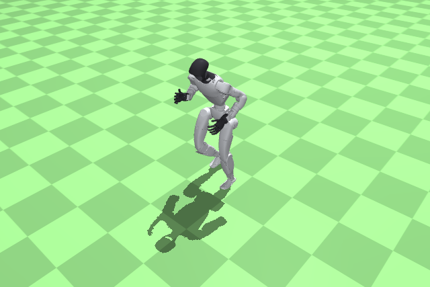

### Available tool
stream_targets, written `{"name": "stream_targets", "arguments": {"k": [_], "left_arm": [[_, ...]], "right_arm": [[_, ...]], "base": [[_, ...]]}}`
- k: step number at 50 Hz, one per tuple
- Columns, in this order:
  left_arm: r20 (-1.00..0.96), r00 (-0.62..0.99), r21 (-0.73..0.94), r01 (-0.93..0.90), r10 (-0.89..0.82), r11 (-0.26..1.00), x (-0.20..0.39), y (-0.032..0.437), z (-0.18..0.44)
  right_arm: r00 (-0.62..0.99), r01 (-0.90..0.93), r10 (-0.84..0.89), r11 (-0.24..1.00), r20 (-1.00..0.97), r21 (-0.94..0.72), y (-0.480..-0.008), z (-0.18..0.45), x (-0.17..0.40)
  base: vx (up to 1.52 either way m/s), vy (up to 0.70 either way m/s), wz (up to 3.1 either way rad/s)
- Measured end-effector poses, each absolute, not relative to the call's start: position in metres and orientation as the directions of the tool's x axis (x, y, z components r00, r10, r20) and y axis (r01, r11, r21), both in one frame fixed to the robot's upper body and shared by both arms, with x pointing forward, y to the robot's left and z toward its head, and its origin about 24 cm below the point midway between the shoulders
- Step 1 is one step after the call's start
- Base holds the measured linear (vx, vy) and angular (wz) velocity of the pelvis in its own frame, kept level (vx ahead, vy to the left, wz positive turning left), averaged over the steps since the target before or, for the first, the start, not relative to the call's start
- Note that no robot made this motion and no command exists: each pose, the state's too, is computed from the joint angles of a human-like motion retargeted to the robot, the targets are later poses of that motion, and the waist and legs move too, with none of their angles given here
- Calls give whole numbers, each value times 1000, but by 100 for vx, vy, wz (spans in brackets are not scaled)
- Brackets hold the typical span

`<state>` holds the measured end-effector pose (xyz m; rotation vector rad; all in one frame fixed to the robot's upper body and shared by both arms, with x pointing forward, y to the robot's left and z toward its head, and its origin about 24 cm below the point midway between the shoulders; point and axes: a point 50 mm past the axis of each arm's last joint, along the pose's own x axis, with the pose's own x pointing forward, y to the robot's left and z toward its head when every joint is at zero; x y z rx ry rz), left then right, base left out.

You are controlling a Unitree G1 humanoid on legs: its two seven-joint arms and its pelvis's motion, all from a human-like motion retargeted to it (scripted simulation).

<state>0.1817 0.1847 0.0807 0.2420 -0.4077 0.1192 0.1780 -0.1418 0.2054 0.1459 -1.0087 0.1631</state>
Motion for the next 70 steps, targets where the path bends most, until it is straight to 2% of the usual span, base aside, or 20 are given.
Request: {"name": "stream_targets", "arguments": {"k": [2, 4, 8, 11, 17, 22, 26, 28, 30, 35, 37, 40, 45, 51, 54, 57, 60, 63, 67, 70], "left_arm": [[577, 817, 230, -159, -3, 960, 222, 159, 118], [741, 670, 202, -182, -29, 962, 250, 138, 172], [945, 307, -29, -268, 114, 963, 239, 135, 258], [963, 173, -166, -217, 205, 962, 208, 150, 274], [917, 368, -163, -10, 155, 987, 174, 162, 239], [735, 671, 125, 2, -94, 992, 181, 168, 182], [267, 959, 272, 17, -92, 962, 182, 187, 75], [-29, 999, 247, 22, -15, 969, 160, 199, 20], [-165, 986, 243, 7, 34, 970, 135, 214, 2], [-94, 996, 289, 35, -8, 957, 119, 240, 39], [-37, 999, 287, 15, -5, 958, 121, 243, 54], [94, 995, 276, -42, 17, 960, 132, 238, 71], [489, 872, 168, -59, -31, 984, 194, 184, 114], [906, 391, 180, -10, -161, 984, 248, 83, 252], [985, 162, 58, 25, -61, 998, 227, 63, 304], [997, 57, -59, 95, 54, 994, 203, 75, 315], [995, 61, -84, 193, 74, 978, 189, 92, 310], [993, 112, 2, 202, -25, 979, 183, 103, 293], [936, 311, 82, 260, -163, 962, 185, 109, 251], [842, 518, 40, 223, -153, 974, 197, 127, 212]], "right_arm": [[744, -211, 142, 977, 653, 28, -135, 155, 197], [865, -231, 179, 971, 469, 55, -136, 117, 199], [863, -241, 234, 970, 448, -41, -169, 126, 170], [880, -248, 261, 965, 397, -83, -187, 135, 159], [931, -230, 228, 973, 286, -26, -189, 116, 158], [907, -261, 220, 963, 359, 70, -172, 112, 190], [785, -359, 165, 907, 597, 220, -133, 158, 238], [655, -429, 118, 871, 747, 238, -110, 208, 249], [498, -512, 24, 815, 867, 271, -101, 257, 241], [228, -624, -137, 739, 964, 253, -121, 300, 192], [207, -641, -108, 736, 972, 218, -129, 295, 181], [213, -555, 32, 827, 977, 94, -130, 281, 173], [413, -437, 278, 896, 867, -78, -118, 230, 188], [883, -187, 119, 977, 454, 107, -142, 114, 203], [926, -169, 125, 981, 356, 95, -162, 98, 177], [915, -226, 210, 974, 345, 5, -174, 108, 161], [917, -212, 204, 977, 342, -14, -184, 116, 159], [910, -208, 197, 978, 365, -9, -183, 120, 167], [874, -125, 95, 992, 477, 32, -175, 133, 190], [802, -50, 25, 998, 597, 24, -177, 158, 213]], "base": [[12, 4, 19], [16, 3, -14], [26, 2, 1], [26, -5, 11], [24, -11, -12], [8, -9, -4], [0, -4, -62], [10, -3, -19], [23, -1, 37], [33, 6, 18], [32, 13, -25], [24, 17, -2], [8, 18, 84], [-1, 7, 86], [24, 4, -1], [28, -2, 15], [22, -6, 30], [18, -9, 3], [9, -11, -47], [5, -5, -94]]}}
